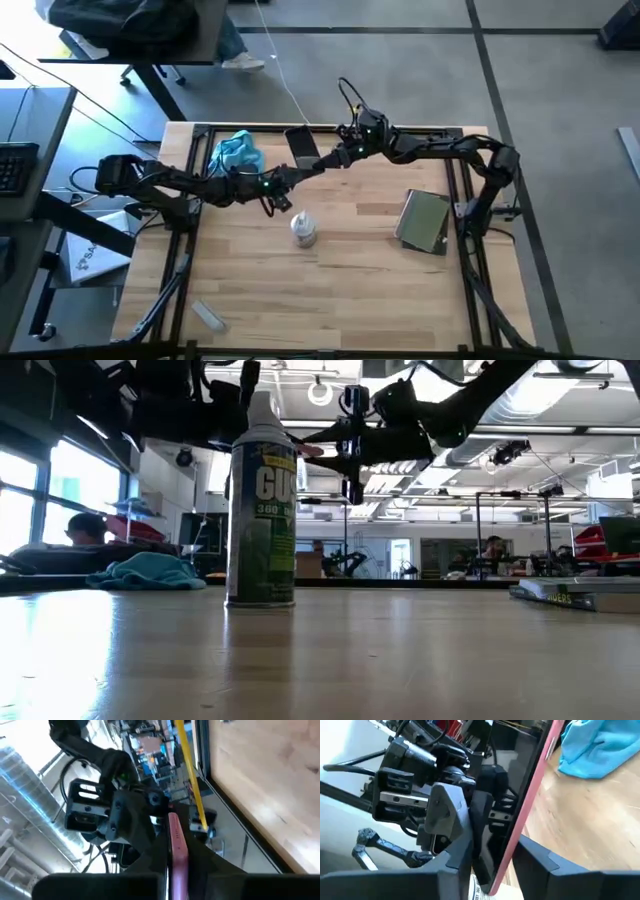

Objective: Apply microfiber cloth
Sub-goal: Spray the back and front of the pink cellphone using the blue spray bottle

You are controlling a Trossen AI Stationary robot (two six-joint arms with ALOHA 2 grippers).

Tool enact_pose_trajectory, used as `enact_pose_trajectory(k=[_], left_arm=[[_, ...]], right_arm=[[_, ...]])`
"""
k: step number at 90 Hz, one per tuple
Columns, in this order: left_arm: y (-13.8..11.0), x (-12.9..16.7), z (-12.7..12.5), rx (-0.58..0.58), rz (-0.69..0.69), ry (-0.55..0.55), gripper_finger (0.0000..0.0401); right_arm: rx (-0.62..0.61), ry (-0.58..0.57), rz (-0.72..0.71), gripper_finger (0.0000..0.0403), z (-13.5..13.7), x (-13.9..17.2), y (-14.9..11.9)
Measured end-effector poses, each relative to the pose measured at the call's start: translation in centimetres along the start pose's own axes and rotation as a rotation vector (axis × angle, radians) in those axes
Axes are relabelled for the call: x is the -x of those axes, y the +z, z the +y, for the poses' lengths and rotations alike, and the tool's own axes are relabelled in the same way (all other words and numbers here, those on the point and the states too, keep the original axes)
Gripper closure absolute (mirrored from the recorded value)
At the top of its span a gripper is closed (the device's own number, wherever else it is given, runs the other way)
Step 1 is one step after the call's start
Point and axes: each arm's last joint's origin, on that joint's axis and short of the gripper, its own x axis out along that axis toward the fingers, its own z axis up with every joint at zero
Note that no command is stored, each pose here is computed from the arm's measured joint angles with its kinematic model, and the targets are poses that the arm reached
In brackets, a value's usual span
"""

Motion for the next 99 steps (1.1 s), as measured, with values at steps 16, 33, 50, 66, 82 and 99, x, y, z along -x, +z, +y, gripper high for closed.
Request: enact_pose_trajectory(k=[16,33,50,66,82,99], left_arm=[[0.1,0.0,0.0,0.049,-0.029,0.007,0.0381],[0.0,0.0,0.1,0.053,-0.022,0.01,0.0379],[0.1,0.0,0.1,0.111,-0.034,0.011,0.0358],[0.2,0.0,0.0,0.17,-0.062,0.011,0.0307],[0.1,0.0,0.3,0.195,-0.053,0.035,0.0271],[-0.3,0.1,0.6,0.276,-0.023,0.051,0.0261]], right_arm=[[0.036,0.024,-0.004,0.0383,0.3,-0.2,0.0],[0.064,0.043,-0.027,0.0392,0.5,0.0,0.3],[0.084,0.044,-0.036,0.0393,0.5,0.0,0.4],[0.128,0.054,-0.072,0.0397,0.8,-0.1,0.7],[0.145,0.081,-0.108,0.0397,1.1,0.2,1.2],[0.239,0.077,-0.147,0.0397,1.1,1.3,2.1]])
